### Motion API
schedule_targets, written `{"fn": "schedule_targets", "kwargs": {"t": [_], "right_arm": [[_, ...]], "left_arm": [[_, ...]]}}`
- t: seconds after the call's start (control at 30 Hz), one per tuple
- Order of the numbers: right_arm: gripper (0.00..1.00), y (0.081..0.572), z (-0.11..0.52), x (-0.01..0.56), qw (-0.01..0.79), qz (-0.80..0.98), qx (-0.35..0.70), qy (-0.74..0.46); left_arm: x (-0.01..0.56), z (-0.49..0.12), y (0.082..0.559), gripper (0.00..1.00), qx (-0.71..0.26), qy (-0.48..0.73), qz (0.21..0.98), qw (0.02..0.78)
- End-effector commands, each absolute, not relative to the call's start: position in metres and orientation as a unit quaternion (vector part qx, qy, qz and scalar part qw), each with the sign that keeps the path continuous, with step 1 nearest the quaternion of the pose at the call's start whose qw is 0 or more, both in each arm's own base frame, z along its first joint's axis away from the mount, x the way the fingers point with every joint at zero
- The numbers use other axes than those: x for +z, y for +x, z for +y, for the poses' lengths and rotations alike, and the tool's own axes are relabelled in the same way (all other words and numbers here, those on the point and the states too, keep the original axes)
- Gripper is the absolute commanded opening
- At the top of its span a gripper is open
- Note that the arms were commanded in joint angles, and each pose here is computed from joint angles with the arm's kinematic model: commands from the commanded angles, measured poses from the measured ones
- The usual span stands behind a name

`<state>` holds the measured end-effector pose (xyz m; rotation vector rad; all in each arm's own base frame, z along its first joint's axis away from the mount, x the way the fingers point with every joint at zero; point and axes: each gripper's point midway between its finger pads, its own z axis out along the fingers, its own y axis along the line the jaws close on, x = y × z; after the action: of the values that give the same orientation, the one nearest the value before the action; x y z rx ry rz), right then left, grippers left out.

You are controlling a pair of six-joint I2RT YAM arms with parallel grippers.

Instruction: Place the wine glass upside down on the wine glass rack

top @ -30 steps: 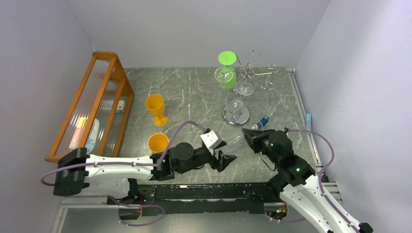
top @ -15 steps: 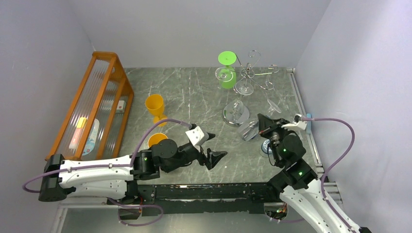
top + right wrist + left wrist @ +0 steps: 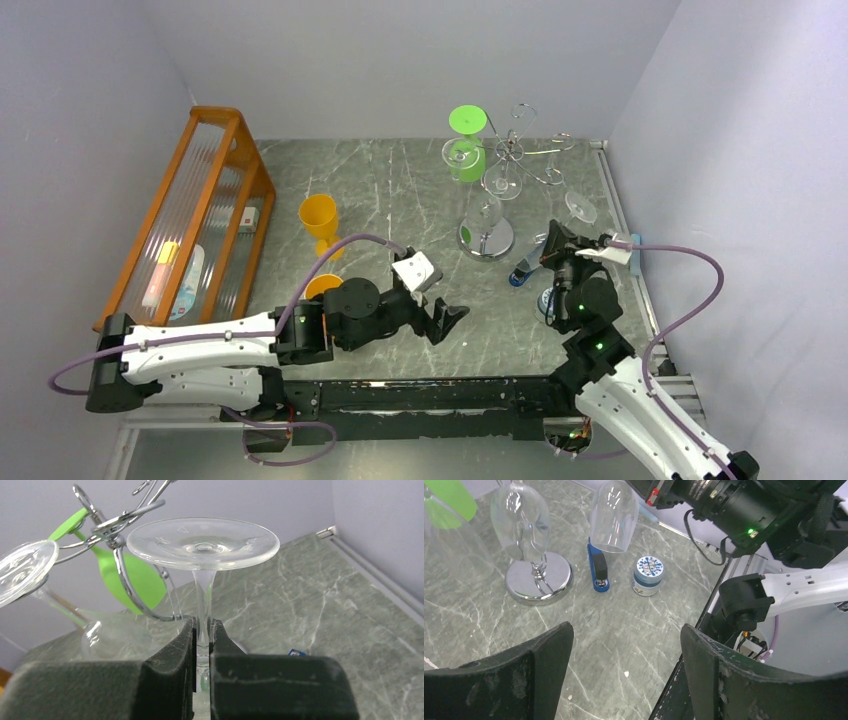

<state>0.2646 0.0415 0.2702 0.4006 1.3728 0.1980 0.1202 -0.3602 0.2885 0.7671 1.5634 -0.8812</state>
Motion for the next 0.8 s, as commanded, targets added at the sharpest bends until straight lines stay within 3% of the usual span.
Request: {"fn": "schedule_targets", "kwargs": {"t": [0.0,0.33,0.77], "right_arm": [[0.0,0.27,0.025,0.315,0.788,0.576,0.074,0.205],[0.0,0.306,0.012,0.319,0.794,0.582,0.08,0.156],[0.0,0.336,0.017,0.335,0.799,0.571,0.174,0.071]], "left_arm": [[0.298,-0.362,0.122,0.81,-0.355,0.331,0.683,0.546],[0.29,-0.36,0.128,0.82,-0.323,0.329,0.71,0.532],[0.3,-0.353,0.128,0.91,-0.308,0.335,0.718,0.526]]}}
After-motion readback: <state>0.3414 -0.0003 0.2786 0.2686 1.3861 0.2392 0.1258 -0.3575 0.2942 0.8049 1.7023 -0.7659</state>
